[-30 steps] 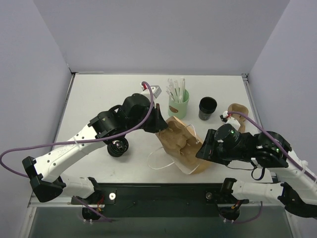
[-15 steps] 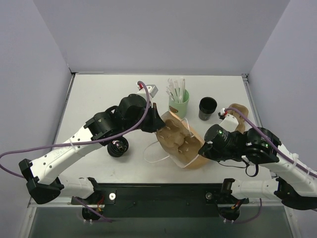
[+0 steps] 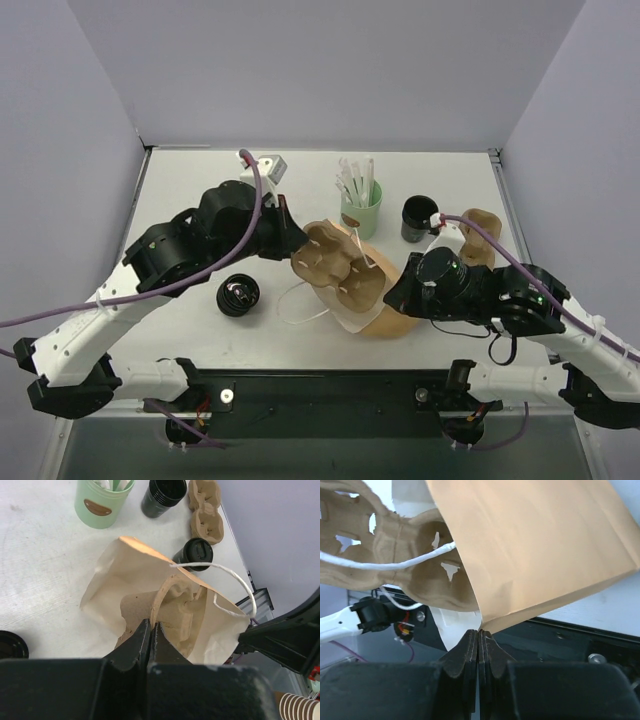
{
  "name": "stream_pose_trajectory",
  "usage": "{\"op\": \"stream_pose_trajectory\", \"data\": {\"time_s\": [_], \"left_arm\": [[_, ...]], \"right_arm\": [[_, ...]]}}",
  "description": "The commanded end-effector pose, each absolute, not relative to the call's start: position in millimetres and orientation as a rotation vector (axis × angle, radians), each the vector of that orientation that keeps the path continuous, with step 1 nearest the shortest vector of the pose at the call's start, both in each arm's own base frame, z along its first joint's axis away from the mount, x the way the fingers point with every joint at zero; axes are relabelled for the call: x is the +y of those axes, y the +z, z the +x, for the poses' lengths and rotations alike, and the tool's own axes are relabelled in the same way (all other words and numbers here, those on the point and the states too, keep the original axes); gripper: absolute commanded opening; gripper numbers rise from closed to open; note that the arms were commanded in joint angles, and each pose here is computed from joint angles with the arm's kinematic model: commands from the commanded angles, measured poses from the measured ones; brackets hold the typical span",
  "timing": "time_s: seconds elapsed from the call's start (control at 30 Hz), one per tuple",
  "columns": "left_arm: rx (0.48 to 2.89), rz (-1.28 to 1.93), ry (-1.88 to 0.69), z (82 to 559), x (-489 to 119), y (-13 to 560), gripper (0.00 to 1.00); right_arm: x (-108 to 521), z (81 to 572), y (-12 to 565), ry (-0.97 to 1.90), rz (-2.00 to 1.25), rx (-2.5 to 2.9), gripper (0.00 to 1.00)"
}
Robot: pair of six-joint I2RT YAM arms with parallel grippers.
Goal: Pack the takeout coffee
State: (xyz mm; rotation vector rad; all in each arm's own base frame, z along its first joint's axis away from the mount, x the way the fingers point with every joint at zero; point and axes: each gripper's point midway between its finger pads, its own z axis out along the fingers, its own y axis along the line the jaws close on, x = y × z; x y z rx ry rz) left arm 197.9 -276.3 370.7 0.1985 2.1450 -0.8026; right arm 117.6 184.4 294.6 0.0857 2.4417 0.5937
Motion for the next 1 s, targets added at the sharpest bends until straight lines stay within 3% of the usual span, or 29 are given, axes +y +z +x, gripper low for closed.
{"op": "stream_pose_trajectory", "data": {"time_s": [0.0, 0.5, 0.87, 0.97], "left_arm": [[2.075, 0.158, -0.789, 190.7, -248.3, 402.0, 0.0], [2.031, 0.15, -0.702, 195.4, -225.8, 427.6, 0.0], [2.01, 0.159, -0.76, 214.6, -247.2, 429.6, 0.0], [1.968, 0.251, -0.825, 220.4, -267.4, 436.6, 0.0]], "right_arm": [[209.4, 129.0, 299.9, 0.786, 0.129, 2.368, 0.0], [244.6, 142.2, 307.3, 1.124, -0.031, 2.332, 0.0], [195.4, 163.2, 271.6, 1.215, 0.101, 2.377, 0.0], [187.9, 168.8, 276.5, 1.198, 0.093, 2.389, 0.09]]}}
